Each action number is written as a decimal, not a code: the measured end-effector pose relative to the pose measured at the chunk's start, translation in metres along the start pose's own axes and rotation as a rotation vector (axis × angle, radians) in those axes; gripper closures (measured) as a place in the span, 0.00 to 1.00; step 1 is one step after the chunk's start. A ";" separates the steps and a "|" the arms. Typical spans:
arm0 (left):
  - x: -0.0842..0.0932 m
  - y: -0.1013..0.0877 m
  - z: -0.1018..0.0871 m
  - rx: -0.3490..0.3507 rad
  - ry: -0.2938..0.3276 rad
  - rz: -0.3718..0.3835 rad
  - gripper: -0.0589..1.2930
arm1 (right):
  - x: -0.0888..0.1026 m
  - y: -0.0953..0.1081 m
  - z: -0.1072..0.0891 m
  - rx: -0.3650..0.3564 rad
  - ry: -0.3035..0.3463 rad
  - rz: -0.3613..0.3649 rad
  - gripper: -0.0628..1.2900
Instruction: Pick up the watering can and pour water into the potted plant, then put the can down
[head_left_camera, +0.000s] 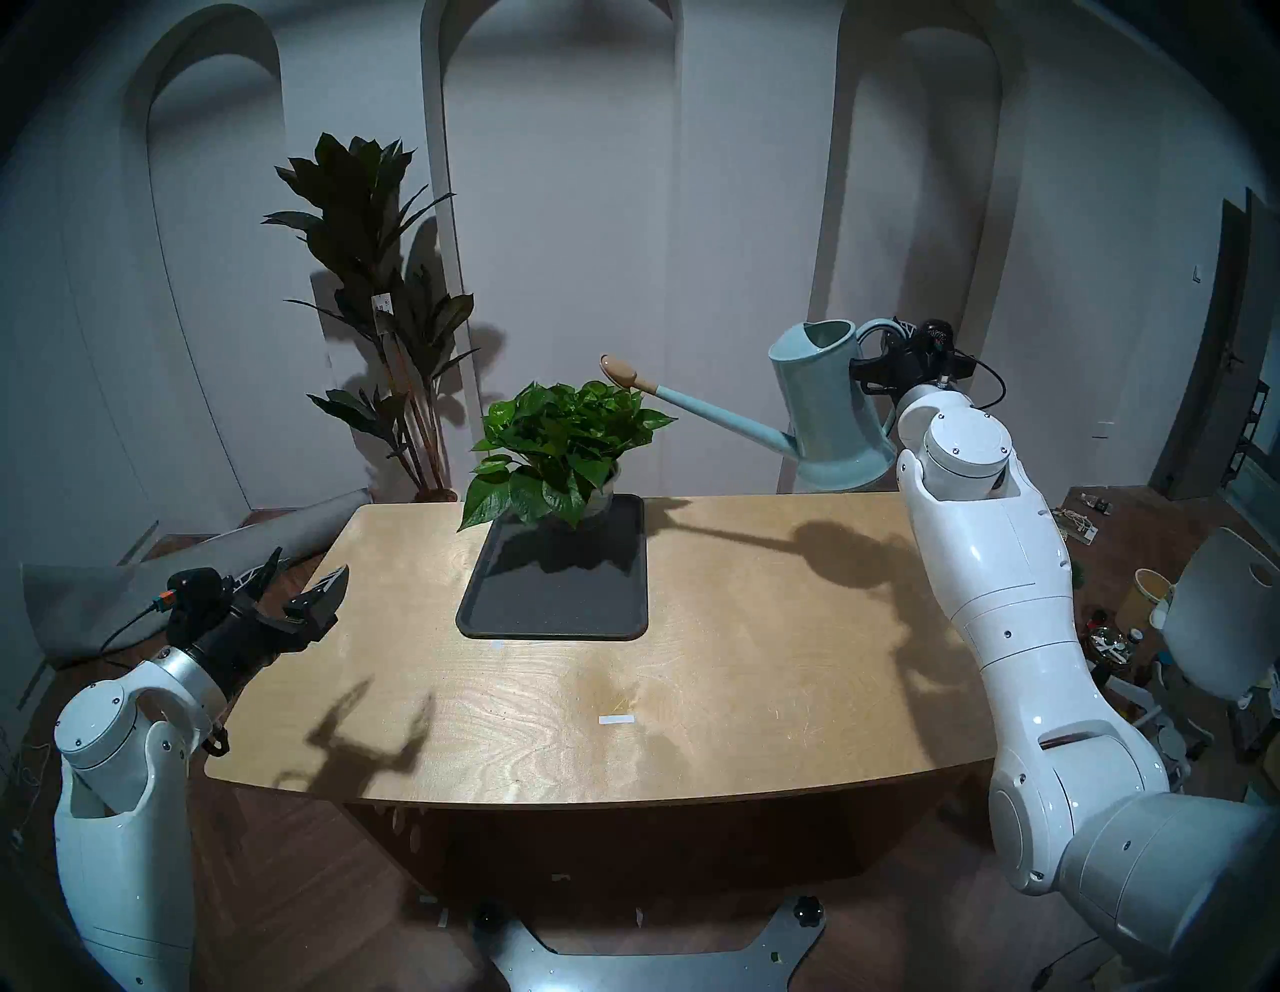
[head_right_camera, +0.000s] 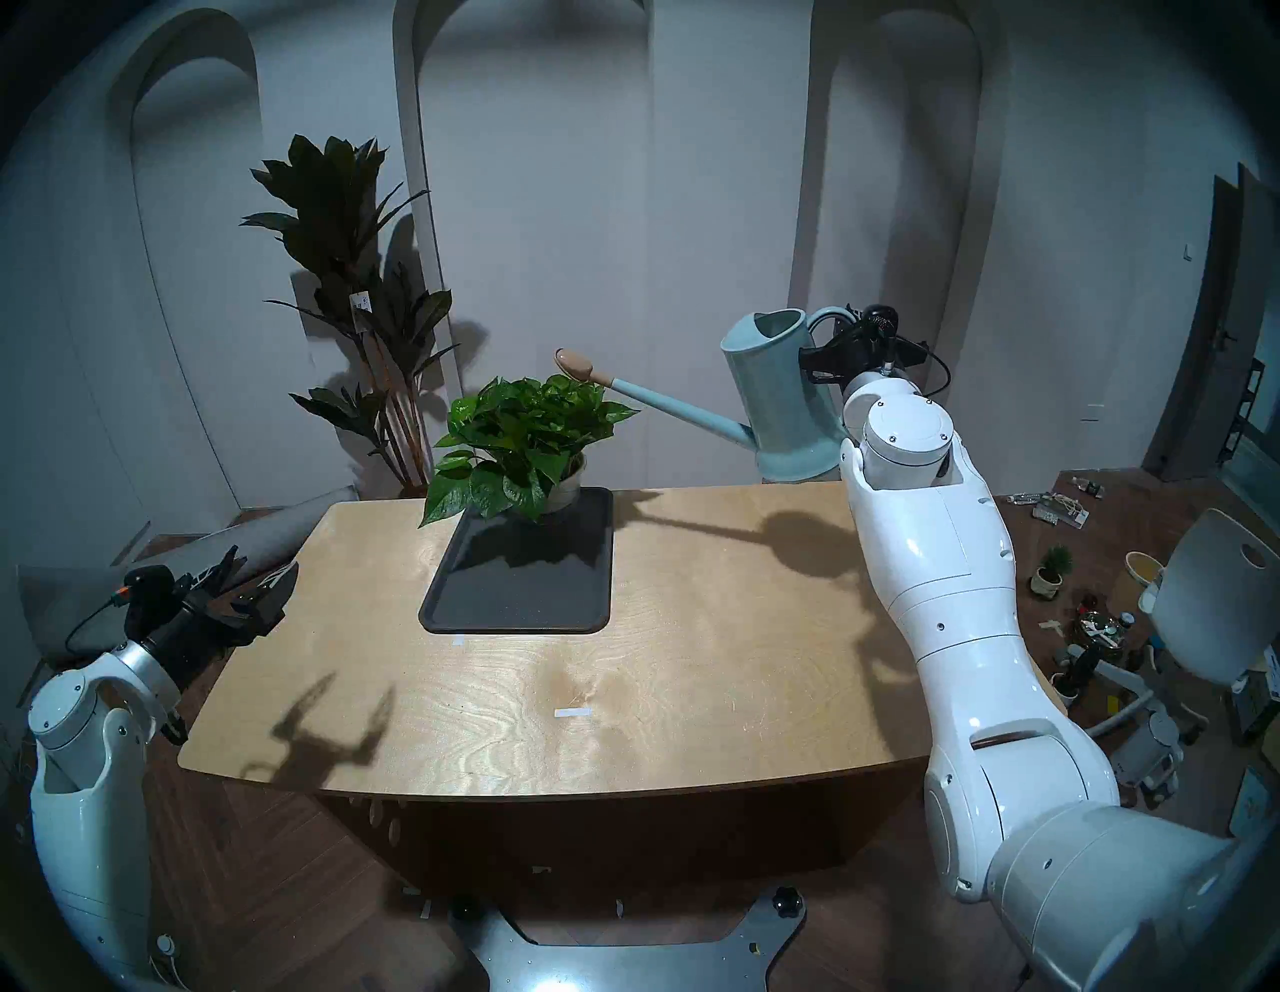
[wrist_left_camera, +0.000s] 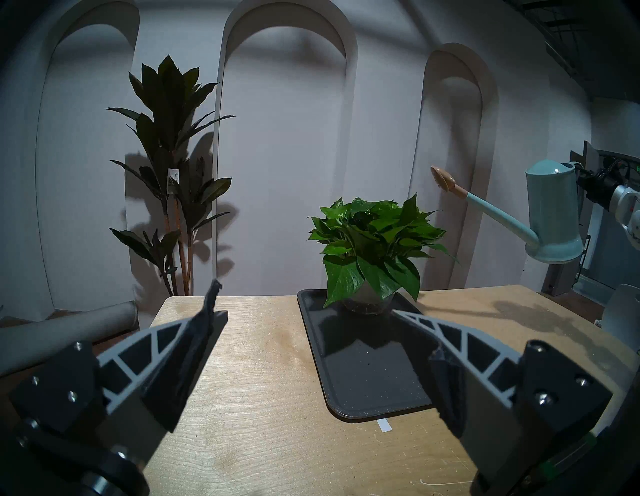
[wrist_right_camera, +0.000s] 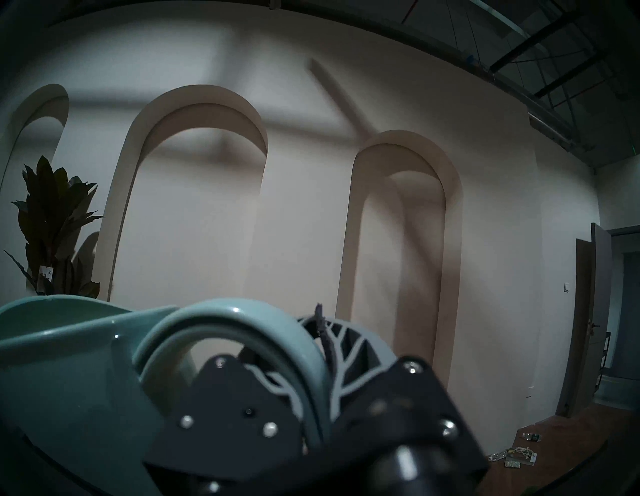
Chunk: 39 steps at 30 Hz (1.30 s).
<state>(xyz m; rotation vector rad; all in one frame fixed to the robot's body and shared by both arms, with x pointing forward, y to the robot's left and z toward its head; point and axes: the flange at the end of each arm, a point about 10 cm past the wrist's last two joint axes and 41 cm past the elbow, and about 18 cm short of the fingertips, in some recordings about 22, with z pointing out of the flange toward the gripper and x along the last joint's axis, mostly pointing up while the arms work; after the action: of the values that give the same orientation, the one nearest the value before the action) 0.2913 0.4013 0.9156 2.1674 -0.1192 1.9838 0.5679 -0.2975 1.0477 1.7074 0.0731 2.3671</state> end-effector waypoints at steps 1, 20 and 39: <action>0.000 0.000 0.000 0.000 0.000 0.000 0.04 | 0.002 -0.001 0.001 0.003 0.002 -0.007 0.90; 0.000 0.000 0.000 0.000 0.000 -0.002 0.04 | 0.041 -0.015 0.014 0.049 0.063 -0.150 0.90; 0.000 0.000 0.000 -0.001 0.001 -0.002 0.04 | 0.084 0.000 0.028 0.058 0.122 -0.338 0.90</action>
<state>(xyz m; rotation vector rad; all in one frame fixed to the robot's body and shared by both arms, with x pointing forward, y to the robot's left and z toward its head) 0.2914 0.4014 0.9157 2.1653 -0.1181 1.9830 0.5690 -0.2823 1.1343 1.4381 0.4191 2.2281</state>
